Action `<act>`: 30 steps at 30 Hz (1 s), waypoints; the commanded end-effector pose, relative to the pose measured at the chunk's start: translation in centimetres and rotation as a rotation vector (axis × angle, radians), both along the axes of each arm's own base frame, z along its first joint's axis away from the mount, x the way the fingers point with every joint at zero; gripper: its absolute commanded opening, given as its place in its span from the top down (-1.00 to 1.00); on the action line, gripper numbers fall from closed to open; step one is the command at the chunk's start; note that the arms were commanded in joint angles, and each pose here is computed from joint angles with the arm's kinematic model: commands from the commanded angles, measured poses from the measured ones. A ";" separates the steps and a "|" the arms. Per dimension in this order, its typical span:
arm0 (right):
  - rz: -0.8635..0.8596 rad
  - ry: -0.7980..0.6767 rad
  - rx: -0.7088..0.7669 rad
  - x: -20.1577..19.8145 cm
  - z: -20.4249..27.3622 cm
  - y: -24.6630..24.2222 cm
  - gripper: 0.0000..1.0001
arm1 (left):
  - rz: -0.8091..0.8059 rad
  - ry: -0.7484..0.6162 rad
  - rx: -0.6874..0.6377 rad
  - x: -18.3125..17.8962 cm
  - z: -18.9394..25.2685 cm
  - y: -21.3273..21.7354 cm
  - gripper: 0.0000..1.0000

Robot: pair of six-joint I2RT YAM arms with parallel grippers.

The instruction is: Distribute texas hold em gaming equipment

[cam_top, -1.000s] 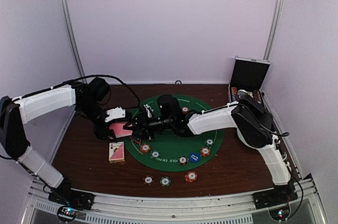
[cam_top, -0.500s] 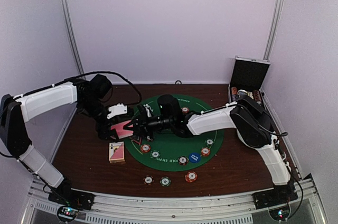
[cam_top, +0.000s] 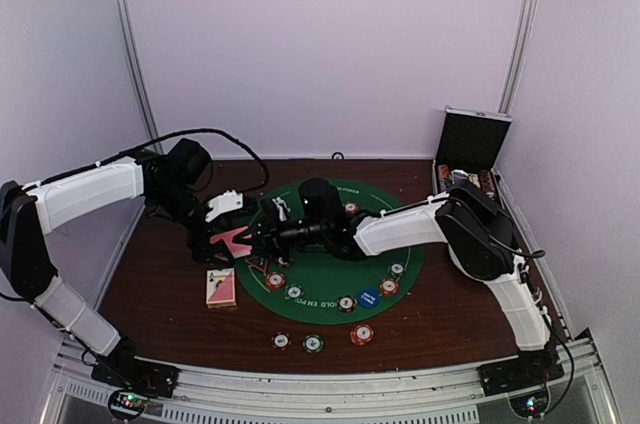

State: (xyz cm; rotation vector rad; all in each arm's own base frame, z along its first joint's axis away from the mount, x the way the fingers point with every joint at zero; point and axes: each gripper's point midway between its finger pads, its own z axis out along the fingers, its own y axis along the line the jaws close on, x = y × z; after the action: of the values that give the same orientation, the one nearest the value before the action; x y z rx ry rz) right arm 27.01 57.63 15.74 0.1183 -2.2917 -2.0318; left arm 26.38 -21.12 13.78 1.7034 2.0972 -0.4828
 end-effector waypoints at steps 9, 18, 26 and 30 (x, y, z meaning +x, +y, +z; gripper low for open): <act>0.025 -0.033 0.120 -0.5 4.8 0.5 1.00 | -0.053 -0.053 -0.001 -0.5 -0.9 0.1 -0.83; 0.048 -0.004 0.102 -0.9 3.6 0.6 1.00 | -0.063 -0.109 -0.004 0.8 -0.2 -0.2 -0.62; 0.038 0.002 0.033 -0.9 1.5 0.3 1.00 | -0.064 -0.129 -0.005 0.9 0.5 -0.2 -0.18; 0.025 -0.003 -0.015 -0.6 0.4 0.2 1.00 | -0.057 -0.138 -0.010 1.0 1.0 -0.2 -0.16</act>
State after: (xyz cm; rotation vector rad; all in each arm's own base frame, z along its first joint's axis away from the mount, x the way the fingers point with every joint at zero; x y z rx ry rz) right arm 26.56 57.79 16.31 0.1150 -2.2534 -2.0346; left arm 26.21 -20.51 12.16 1.7654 2.0563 -0.4228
